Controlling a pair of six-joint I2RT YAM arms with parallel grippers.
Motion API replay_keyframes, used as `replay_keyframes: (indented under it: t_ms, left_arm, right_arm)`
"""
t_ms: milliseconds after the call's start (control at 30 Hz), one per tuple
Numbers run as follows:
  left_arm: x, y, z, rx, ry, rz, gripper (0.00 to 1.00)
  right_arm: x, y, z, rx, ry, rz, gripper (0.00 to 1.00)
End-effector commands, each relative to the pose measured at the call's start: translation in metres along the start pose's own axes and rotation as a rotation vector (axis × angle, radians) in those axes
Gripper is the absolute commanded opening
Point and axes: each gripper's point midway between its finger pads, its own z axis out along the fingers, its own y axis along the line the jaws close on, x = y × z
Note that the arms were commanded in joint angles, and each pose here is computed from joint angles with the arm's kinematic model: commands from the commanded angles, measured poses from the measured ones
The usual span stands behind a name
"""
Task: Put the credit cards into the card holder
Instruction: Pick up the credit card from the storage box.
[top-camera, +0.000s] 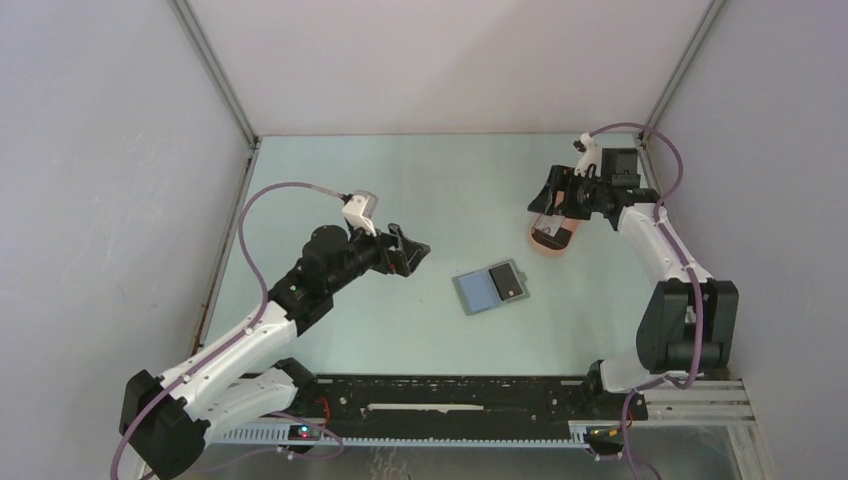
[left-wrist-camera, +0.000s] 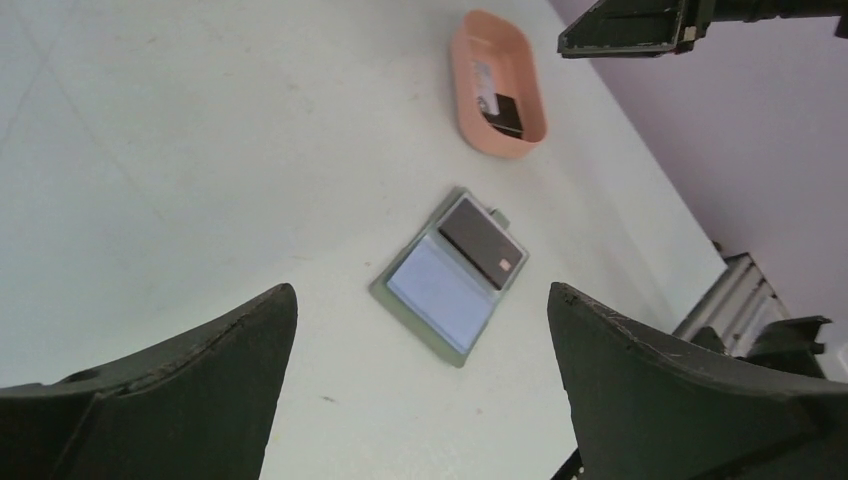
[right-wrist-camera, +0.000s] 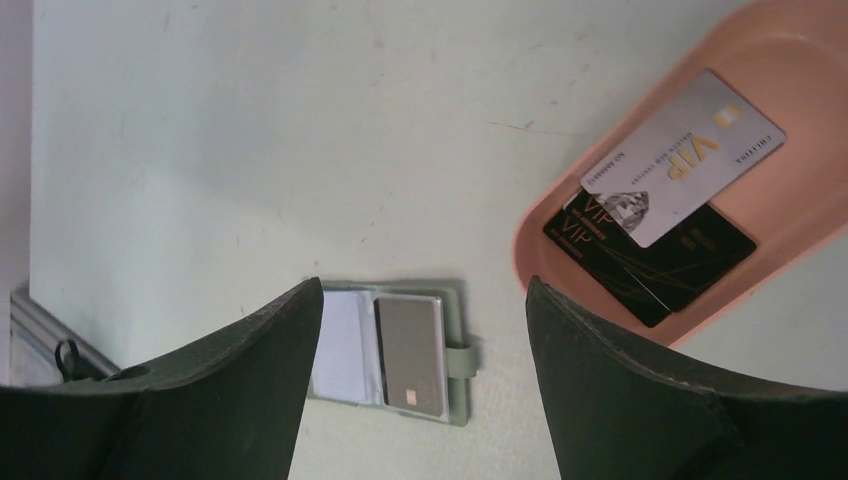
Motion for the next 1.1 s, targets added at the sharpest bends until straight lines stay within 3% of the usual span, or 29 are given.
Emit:
replay_keyframes:
  t_ms: [0,333,1067]
  left_arm:
    - [-0.002,0.019,-0.004,-0.094,-0.011,0.033,1.0]
    - [-0.024,0.019,-0.03,-0.115,-0.135,0.029,1.0]
    - [0.005,0.03,-0.03,-0.105,-0.122,0.013,1.0]
  right_arm:
    - [-0.018,-0.022,0.012,0.097,-0.064,0.136,0.82]
    - [-0.011,-0.049,0.031,0.129,-0.029,0.246,0.81]
    - [0.018,-0.107,0.06,0.475,0.023,0.445,0.81]
